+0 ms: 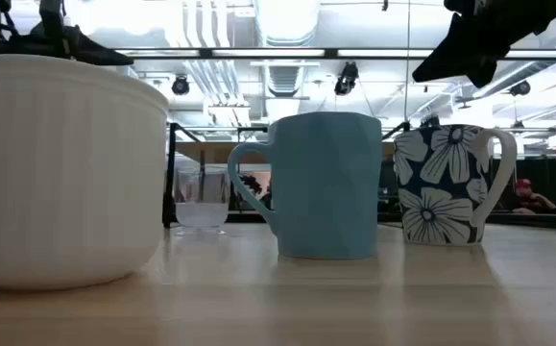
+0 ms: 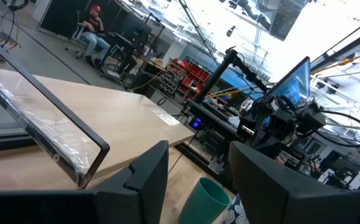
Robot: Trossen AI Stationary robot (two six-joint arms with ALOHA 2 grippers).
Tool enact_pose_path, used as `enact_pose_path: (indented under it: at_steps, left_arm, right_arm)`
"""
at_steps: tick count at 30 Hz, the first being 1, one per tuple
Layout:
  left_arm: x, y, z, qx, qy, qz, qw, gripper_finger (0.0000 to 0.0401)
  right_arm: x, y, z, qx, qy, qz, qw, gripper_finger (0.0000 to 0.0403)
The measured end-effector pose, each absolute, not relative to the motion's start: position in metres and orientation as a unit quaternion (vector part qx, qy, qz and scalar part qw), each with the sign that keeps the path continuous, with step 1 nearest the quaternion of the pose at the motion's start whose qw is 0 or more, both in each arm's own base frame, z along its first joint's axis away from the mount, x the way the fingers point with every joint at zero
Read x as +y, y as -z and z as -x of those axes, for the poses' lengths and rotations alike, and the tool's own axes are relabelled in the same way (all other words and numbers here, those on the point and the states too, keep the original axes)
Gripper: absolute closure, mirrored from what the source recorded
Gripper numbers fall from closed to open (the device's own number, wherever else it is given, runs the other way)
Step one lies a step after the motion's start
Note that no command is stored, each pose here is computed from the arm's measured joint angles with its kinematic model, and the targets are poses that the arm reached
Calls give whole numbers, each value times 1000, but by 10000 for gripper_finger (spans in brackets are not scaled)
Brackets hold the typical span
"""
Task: Stack small to large cups/mugs on shelf
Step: Put the transparent mug on the shelf
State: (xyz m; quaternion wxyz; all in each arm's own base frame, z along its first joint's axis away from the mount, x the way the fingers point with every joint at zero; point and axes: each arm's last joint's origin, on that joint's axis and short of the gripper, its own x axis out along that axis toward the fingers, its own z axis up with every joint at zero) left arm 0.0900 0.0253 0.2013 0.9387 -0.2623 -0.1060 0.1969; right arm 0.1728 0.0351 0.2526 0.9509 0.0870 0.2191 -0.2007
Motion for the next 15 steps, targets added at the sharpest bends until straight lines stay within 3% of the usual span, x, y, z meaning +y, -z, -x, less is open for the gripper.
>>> enact_pose_path:
  at_steps: [15]
  left_arm:
    - [25,-201,-90,-107,-197,262,939,244]
  right_arm:
    - [35,-253,-173,227,191,-52,954,394]
